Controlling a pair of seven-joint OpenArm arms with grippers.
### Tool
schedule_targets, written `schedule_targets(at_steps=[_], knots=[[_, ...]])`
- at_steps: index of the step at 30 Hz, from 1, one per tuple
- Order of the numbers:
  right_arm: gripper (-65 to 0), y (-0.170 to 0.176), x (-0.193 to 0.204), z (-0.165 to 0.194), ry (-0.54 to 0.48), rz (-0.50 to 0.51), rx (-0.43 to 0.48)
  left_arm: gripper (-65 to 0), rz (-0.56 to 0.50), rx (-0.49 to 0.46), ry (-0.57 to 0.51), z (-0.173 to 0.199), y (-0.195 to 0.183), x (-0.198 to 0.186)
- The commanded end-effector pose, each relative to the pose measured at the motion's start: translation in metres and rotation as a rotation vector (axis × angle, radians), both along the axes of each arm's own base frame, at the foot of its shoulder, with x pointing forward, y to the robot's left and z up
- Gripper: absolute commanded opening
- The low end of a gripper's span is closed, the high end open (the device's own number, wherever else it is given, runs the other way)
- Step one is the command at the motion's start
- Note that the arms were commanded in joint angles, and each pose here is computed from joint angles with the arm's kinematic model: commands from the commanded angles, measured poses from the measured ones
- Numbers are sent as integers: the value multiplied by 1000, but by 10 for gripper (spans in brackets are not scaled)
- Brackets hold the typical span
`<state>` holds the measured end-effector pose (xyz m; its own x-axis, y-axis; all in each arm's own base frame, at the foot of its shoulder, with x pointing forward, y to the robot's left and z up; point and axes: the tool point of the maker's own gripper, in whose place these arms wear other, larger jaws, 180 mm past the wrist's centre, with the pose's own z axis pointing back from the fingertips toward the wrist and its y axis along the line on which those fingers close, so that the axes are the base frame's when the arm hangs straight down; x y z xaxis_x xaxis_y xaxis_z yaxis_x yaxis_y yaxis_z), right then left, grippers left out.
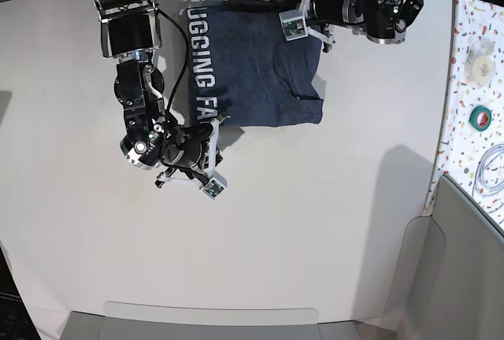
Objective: Layout the t-shirt on the table in an organized manner, then fold the t-shirt properly
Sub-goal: 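Grasp the folded square's sides with both grippers, then drag the folded shirt with the right gripper toward the table edge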
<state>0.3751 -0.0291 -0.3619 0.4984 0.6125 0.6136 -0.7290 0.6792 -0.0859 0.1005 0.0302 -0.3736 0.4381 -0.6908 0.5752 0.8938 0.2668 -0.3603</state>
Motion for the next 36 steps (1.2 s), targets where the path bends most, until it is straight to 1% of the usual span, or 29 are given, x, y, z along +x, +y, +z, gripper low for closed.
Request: schedule_targets(at_steps=[1,6,7,10,11,15,19,23,27,31,34,36], knots=[[-650,8,7,15,-48,21,23,-650,11,-16,-16,4,1,9],[-650,12,-14,3,-24,36,23,-650,38,17,-25,-6,10,31],[-650,12,-16,3,-23,37,22,-650,60,26,-21,-7,12,36],[-650,2,-24,2,-32,35,1,-650,132,58,-5,-13,19,51],[-650,0,-28,2,-33,36,-4,-650,142,63,-5,-14,20,54],[-650,-21,-39,4,-31,25,-73,-650,158,72,-25,-13,24,69],[-650,-37,-58,8,-46,28,-132,-650,161,68,-73,-4,24,87],[-650,-47,-86,7,-45,45,-163,-650,165,45,-133,9,17,111],[-650,-48,-111,4,-30,60,-167,-650,181,15,-158,17,5,131],[-650,-45,-136,-4,9,70,-159,-650,193,-19,-172,23,-7,145],[-650,-45,-150,-11,41,74,-157,-650,203,-24,-180,25,-8,155],[-650,-52,-156,-16,62,53,-162,-650,207,-25,-199,30,-7,163]])
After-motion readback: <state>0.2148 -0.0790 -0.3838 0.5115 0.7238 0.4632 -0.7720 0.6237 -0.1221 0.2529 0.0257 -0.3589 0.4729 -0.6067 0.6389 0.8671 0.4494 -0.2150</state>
